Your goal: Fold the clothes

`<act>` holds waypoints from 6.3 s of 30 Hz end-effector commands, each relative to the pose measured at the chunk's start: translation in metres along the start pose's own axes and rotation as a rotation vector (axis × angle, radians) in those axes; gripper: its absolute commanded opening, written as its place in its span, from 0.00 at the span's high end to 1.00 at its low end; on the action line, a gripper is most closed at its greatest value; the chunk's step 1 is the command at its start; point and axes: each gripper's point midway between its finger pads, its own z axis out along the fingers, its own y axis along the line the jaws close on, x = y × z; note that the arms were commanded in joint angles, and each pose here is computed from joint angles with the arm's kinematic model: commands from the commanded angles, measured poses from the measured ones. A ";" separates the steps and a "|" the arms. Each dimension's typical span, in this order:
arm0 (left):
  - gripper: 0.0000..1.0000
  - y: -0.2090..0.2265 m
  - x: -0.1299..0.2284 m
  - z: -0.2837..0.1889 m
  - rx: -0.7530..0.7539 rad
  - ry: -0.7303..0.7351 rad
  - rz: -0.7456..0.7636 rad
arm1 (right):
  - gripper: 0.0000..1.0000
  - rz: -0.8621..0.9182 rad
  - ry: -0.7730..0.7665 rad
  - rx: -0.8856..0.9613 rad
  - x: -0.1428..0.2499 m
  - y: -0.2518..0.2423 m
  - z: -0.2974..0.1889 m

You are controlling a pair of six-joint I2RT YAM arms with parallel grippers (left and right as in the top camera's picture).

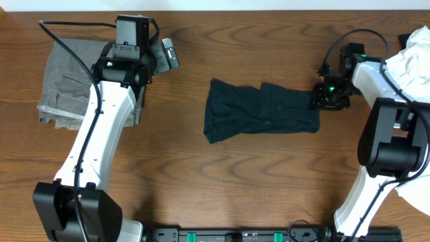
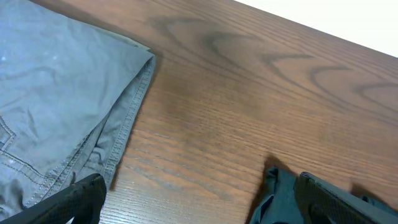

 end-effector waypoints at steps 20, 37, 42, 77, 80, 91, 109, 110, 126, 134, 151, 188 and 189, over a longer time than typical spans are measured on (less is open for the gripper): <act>0.02 0.003 0.000 0.002 -0.015 0.002 -0.003 | 0.99 0.240 -0.007 0.052 -0.013 -0.058 -0.064; 0.02 0.003 0.000 0.002 -0.015 0.002 -0.003 | 0.99 0.120 -0.065 -0.118 -0.037 0.032 -0.148; 0.02 0.003 0.000 0.002 -0.015 0.002 -0.003 | 0.99 0.026 -0.056 -0.129 -0.038 0.075 -0.146; 0.02 0.003 0.000 0.002 -0.015 0.002 -0.003 | 0.75 -0.314 -0.064 0.000 -0.028 0.194 -0.060; 0.02 0.003 0.000 0.002 -0.015 0.002 -0.003 | 0.74 -0.359 -0.025 0.007 -0.019 0.190 -0.063; 0.02 0.003 0.000 0.002 -0.015 0.002 -0.003 | 0.70 -0.330 -0.024 0.335 0.000 0.182 -0.043; 0.02 0.003 0.000 0.002 -0.015 0.002 -0.003 | 0.66 -0.335 -0.068 0.463 0.006 0.168 -0.004; 0.02 0.003 0.000 0.002 -0.015 0.002 -0.003 | 0.66 -0.339 -0.058 0.439 0.008 0.173 -0.001; 0.02 0.003 0.000 0.002 -0.015 0.002 -0.003 | 0.64 -0.357 -0.013 0.412 0.024 0.179 0.009; 0.02 0.003 0.000 0.002 -0.015 0.002 -0.003 | 0.66 -0.359 -0.051 0.472 0.018 0.167 0.015; 0.02 0.003 0.000 0.002 -0.015 0.002 -0.003 | 0.99 -0.358 -0.067 0.469 0.013 0.171 0.011; 0.02 0.003 0.000 0.002 -0.015 0.002 -0.003 | 0.67 -0.410 -0.076 0.201 0.009 0.240 -0.027; 0.02 0.003 0.000 0.002 -0.015 0.002 -0.003 | 0.67 -0.405 -0.079 0.186 0.007 0.240 -0.032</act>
